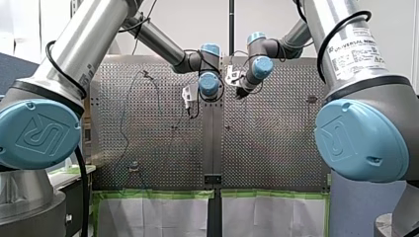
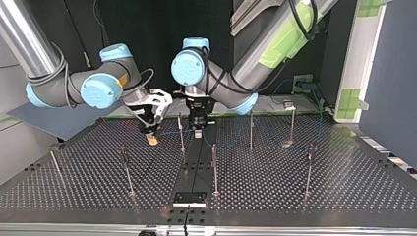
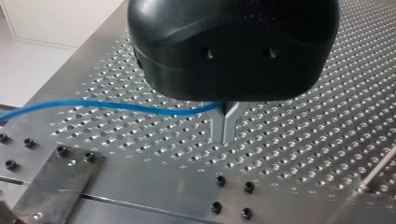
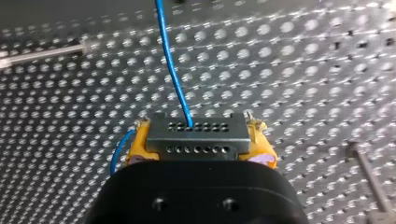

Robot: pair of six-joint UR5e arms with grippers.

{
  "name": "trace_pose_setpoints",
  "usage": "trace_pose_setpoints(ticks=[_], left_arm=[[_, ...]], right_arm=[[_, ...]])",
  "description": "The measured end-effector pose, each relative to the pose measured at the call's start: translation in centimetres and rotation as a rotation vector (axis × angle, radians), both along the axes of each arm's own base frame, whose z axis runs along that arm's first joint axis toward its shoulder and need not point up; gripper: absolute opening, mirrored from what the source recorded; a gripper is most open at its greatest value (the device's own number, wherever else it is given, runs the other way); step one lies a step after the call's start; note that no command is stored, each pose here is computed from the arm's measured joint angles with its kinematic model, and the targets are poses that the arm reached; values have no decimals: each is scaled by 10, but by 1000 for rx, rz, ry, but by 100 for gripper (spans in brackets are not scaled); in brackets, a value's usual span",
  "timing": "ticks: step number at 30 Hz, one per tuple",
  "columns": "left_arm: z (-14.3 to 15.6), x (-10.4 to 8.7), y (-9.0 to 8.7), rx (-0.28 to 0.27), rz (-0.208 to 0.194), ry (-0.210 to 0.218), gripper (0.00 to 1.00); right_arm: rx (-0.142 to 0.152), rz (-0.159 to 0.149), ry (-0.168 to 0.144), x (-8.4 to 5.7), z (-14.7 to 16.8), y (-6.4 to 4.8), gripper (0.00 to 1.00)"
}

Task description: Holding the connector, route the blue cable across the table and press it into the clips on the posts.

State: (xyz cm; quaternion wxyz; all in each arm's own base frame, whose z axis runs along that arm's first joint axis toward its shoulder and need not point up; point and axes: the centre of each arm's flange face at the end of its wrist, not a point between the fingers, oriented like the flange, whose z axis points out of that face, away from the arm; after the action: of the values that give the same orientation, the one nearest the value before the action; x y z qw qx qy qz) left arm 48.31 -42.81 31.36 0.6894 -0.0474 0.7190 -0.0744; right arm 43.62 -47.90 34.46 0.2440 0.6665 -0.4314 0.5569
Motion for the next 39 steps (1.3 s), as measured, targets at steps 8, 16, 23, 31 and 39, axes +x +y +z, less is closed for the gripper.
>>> trace_pose_setpoints(ticks=[8, 16, 23, 31, 39], left_arm=[[-27, -5, 4, -1, -48, 3, 0], [-50, -5, 14, -4, -81, 4, 0], [-75, -15, 21, 10, -126, 37, 0], [-120, -35, 27, 49, -167, 119, 0], [-160, -38, 20, 39, -203, 164, 0]], right_arm=[[33, -5, 44, -7, -26, 9, 0], [56, -8, 64, -14, -53, 19, 0], [67, -14, 52, -17, -72, 25, 0], [78, -22, 48, -24, -96, 34, 0], [121, -57, 94, -38, -125, 50, 0]])
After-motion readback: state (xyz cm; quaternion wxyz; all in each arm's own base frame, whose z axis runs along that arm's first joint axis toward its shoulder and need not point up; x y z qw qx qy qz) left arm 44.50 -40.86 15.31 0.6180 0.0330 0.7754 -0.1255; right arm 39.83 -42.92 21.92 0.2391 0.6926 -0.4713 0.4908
